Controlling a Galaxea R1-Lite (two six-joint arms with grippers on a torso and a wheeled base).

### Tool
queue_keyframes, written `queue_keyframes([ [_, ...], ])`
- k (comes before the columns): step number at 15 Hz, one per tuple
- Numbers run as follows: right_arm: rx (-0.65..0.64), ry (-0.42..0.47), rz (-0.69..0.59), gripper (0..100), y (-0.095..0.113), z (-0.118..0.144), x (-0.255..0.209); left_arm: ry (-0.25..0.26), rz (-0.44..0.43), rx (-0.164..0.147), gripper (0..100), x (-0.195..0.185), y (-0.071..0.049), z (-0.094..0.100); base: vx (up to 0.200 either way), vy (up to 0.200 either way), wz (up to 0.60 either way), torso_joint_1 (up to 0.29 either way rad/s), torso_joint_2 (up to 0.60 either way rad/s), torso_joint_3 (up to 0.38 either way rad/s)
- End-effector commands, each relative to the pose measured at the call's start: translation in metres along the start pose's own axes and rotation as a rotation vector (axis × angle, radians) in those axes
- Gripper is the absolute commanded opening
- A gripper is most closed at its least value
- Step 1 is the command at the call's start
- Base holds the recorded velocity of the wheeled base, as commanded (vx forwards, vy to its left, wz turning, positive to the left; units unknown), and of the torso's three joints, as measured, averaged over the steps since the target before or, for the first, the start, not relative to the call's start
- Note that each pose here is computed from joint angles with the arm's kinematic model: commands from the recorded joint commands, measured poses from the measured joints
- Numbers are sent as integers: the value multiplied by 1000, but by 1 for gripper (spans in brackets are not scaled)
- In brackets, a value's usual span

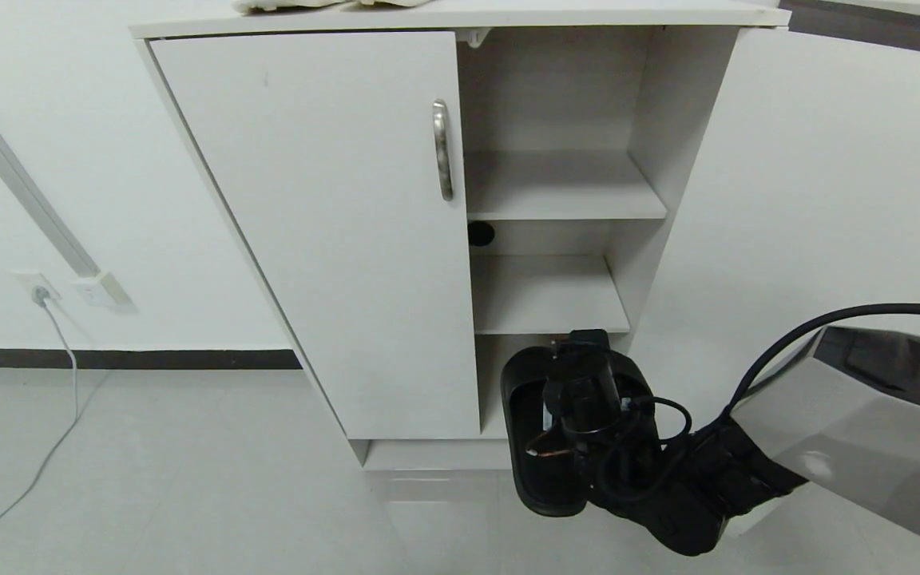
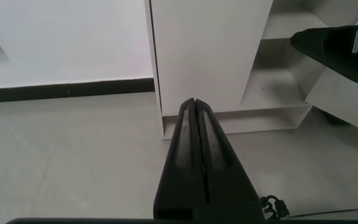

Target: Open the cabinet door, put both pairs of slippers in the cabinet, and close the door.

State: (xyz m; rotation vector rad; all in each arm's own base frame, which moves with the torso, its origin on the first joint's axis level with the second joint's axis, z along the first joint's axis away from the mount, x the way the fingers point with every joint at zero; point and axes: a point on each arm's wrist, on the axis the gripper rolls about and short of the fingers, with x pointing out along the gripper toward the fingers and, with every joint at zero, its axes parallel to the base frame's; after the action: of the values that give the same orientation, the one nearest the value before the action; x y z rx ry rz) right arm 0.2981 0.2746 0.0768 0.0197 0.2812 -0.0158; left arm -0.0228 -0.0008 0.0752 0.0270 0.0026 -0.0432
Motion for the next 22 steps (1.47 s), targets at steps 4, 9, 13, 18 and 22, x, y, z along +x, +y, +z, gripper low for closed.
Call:
queue_keyframes([
  [4,11,-24,1,0,3,4,4,0,0,-1,0,0,0,0,0,0,0,5,2,-200],
  [9,-11,-190,26,0,5,5,9,0,0,-1,0,0,0,0,0,0,0,1,0,-25],
  [13,-12,-210,10,0,2,5,14,0,0,1,0,0,0,0,0,0,0,0,0,0],
  [18,-14,-211,10,0,2,6,15,0,0,1,0,0,0,0,0,0,0,0,0,0],
  [22,-21,-214,8,0,2,6,15,1,0,2,0,0,0,0,150,0,0,-1,-2,1],
])
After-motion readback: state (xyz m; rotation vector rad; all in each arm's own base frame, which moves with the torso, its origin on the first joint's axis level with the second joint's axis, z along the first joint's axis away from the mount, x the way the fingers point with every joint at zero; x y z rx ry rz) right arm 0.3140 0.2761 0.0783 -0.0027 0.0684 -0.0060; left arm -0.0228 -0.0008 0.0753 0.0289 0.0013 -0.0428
